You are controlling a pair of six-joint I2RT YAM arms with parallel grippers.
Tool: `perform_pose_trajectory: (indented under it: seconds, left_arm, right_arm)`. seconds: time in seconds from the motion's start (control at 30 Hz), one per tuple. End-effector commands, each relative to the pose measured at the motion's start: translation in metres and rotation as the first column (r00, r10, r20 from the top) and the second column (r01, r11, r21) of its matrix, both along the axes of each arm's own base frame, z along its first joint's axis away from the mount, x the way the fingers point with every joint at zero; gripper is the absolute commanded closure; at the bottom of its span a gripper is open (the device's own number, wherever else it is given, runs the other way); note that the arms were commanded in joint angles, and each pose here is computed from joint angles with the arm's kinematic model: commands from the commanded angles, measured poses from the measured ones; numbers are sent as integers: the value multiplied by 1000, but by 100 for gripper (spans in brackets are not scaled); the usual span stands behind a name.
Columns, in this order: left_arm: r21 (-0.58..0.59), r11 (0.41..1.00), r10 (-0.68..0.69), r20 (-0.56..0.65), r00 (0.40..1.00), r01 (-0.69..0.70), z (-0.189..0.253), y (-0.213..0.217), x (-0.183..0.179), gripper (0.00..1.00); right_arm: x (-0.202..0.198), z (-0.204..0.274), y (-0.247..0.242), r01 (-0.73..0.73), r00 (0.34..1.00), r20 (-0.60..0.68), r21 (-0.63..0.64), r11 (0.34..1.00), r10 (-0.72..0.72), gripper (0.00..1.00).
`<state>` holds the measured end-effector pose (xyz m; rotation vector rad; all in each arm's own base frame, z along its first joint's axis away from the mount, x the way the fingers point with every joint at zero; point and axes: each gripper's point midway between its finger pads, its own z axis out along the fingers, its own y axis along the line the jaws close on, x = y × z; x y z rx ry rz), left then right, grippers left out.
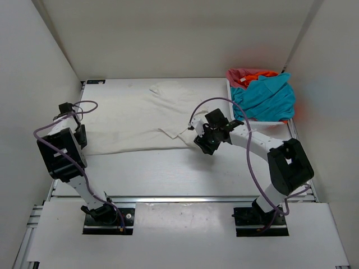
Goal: Fold and stack the t-shirts
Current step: Fold the flattened tshirt in 1/3 of the way
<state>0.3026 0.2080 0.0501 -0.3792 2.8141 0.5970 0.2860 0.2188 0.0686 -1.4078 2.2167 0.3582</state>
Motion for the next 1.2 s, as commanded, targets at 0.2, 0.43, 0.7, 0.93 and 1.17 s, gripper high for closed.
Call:
perform_pose_trajectory:
  seconds: [0.2, 0.43, 0.7, 0.93, 1.17]
  left_arm:
    - [-22, 1000, 22, 28, 999, -22, -6, 1, 19, 35]
    - [-42, 999, 31, 10, 999, -31, -18, -1, 16, 35]
    - [-53, 998, 34, -4, 999, -34, -27, -3, 14, 35]
    - [-46, 998, 29, -11, 1000, -30, -27, 0, 12, 35]
    - [-47, 999, 27, -7, 1000, -27, -26, -2, 13, 35]
  right_arm:
    - [30, -12, 11, -32, 986, 163, -30, 999, 36, 43]
    - [35, -31, 5, -23, 990, 135, -73, 997, 33, 45]
    - [17, -25, 11, -86, 987, 133, -63, 994, 94, 45]
    - [7, -18, 19, -129, 968, 207, -72, 989, 141, 43]
    - [31, -25, 14, -57, 968, 238, -114, 992, 83, 45]
